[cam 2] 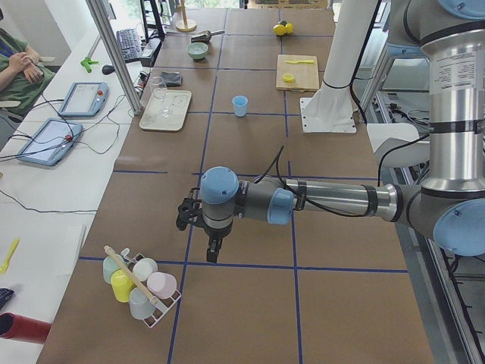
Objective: Squeeze lemon into cup
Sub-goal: 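Move the right gripper toward the lemon slice on the cutting board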
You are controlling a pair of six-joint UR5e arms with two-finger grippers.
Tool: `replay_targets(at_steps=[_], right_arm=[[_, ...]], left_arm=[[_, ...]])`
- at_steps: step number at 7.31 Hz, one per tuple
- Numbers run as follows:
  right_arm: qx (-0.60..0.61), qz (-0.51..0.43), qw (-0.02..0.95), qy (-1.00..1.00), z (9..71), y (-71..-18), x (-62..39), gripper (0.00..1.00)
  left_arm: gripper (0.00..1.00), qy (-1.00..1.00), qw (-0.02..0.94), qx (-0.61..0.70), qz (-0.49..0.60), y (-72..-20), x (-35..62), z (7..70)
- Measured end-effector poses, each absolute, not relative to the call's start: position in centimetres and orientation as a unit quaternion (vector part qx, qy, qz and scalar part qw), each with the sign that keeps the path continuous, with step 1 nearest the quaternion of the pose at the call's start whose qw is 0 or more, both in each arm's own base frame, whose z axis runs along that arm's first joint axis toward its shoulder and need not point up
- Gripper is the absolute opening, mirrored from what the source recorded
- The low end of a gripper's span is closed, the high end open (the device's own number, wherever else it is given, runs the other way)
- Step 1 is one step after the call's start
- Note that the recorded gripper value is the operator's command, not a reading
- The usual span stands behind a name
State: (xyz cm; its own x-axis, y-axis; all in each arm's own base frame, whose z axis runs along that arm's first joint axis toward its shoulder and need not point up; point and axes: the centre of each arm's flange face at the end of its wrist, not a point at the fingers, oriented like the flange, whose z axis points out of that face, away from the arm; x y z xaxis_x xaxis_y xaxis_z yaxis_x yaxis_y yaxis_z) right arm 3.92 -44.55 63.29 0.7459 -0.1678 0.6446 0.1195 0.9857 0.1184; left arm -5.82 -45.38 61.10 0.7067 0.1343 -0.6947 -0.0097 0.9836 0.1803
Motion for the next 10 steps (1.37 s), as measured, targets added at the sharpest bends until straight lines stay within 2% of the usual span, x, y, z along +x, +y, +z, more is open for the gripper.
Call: replay_targets(at_steps=[7,10], right_arm=[[0.147,-0.114,0.919,-0.347,55.8,-46.5,3.6,1.00],[0.153,-0.117,0.910,-0.366,56.1,-46.4,3.4,1.00]], left_arm=[[1.00,0.371,0.901,0.206,0.088,-48.0,-5.6,55.7],[1.00,0.360,0.868,0.316,0.132,-49.6,-5.6,53.6]])
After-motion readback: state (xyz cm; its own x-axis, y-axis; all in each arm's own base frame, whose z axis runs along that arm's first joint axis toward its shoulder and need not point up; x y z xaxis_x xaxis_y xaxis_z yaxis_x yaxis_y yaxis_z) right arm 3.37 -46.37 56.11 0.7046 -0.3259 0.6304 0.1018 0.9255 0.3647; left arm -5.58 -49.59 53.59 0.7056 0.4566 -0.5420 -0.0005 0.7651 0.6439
